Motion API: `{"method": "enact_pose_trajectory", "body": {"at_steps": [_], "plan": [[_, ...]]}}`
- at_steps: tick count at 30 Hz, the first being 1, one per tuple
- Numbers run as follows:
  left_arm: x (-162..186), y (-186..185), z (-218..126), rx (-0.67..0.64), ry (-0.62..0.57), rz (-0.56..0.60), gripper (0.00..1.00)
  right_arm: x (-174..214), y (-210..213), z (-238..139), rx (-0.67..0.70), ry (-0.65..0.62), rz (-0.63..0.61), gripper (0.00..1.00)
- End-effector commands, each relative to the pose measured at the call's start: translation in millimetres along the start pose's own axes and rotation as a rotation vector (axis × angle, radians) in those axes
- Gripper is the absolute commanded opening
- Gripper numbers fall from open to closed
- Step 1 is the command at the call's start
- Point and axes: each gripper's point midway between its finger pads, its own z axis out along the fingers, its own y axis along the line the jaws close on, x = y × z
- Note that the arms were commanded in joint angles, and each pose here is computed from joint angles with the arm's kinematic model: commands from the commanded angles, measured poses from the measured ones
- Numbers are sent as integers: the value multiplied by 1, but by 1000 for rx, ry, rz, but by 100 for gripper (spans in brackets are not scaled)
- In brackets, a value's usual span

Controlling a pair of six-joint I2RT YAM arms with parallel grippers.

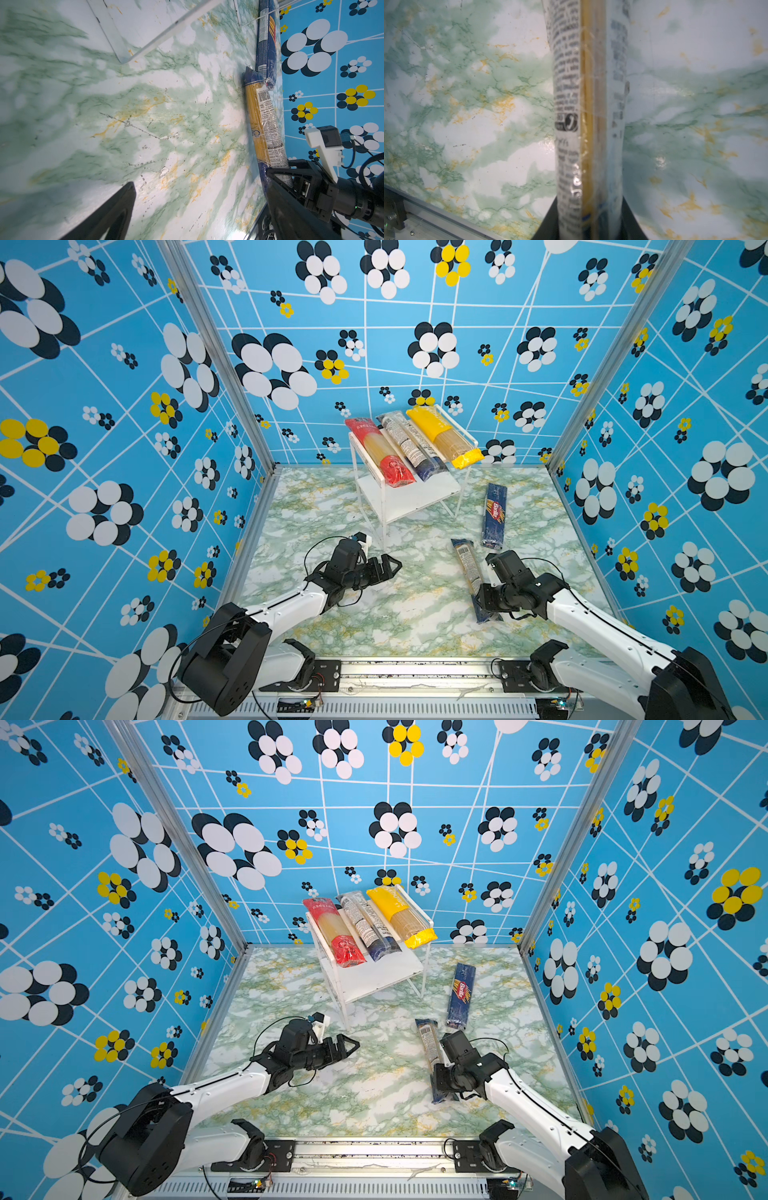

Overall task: Place and organize the pasta boxes and bags onto the shelf
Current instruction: 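Lift the clear spaghetti bag upright with the right gripper, drawing it back, then carry the upright spaghetti bag with the right gripper toward the shelf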

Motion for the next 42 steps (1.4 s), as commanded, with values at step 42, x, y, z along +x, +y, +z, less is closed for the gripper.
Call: {"method": "enact_pose_trajectory", "body": {"at_steps": [42], "plan": [[-15,-17,-8,37,-29,32,99,-66,51,-125,-79,-224,-250,0]]}}
